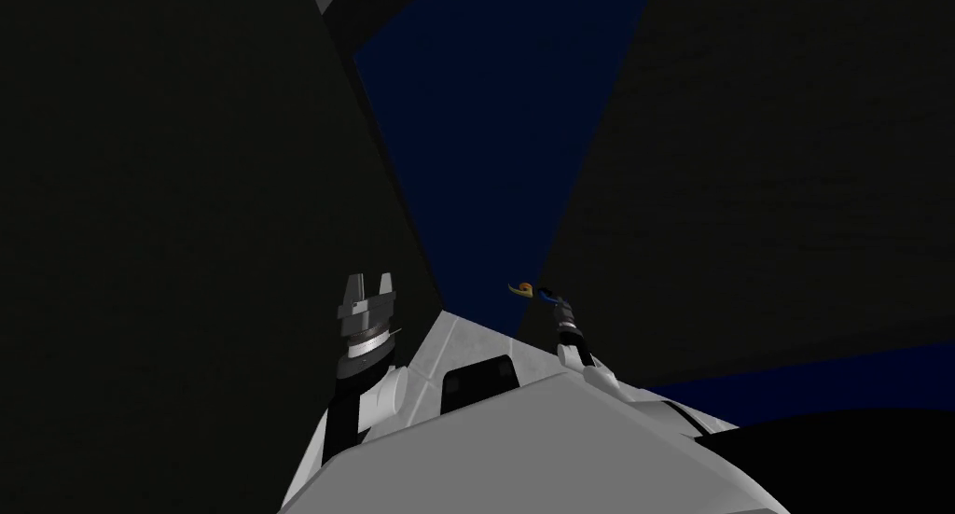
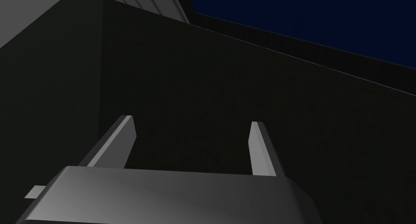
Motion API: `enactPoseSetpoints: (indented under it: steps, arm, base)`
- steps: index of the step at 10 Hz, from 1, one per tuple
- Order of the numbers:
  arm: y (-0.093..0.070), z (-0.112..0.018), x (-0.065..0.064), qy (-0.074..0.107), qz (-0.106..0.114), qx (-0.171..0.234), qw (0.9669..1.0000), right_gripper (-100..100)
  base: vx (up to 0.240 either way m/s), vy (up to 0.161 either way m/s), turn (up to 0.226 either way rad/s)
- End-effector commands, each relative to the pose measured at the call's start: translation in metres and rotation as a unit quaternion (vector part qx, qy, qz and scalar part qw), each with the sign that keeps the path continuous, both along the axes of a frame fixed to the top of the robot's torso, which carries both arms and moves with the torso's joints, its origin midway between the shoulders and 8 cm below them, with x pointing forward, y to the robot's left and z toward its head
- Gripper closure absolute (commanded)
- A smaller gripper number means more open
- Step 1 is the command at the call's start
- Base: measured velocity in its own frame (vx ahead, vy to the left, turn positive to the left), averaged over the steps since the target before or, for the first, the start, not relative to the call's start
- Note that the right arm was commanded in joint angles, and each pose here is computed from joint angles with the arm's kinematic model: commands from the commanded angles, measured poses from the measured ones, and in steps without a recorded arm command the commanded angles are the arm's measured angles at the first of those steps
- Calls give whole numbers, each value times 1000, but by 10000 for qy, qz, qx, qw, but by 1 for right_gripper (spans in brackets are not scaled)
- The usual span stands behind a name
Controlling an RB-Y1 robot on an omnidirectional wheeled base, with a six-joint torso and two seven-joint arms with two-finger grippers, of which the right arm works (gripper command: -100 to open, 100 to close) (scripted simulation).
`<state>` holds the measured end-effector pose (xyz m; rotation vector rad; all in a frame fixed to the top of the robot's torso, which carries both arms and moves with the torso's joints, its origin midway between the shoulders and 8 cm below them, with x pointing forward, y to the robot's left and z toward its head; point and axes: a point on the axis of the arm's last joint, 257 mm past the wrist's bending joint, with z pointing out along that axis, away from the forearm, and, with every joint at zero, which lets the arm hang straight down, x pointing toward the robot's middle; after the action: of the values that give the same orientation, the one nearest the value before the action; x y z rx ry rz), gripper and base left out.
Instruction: Pull the door open
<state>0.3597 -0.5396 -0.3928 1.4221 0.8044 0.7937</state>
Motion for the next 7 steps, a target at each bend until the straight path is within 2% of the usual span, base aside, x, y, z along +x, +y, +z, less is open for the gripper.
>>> enactPoseSetpoints:
  steps: [1,4,5,7]
  arm:
    - [0,-2,-1,22,-4,6,10000,100]
    - [0,-2,-1,22,-4,6,10000,100]
    - [-10,-6,-15,123,-86,-18,9999,100]
    - [-13,-7,-19,154,-96,-30,9998,100]
  base:
    - [-22,4,10]
    - [-7,2,1]
    - [-83,0,-25]
    - [-168,9,-31]
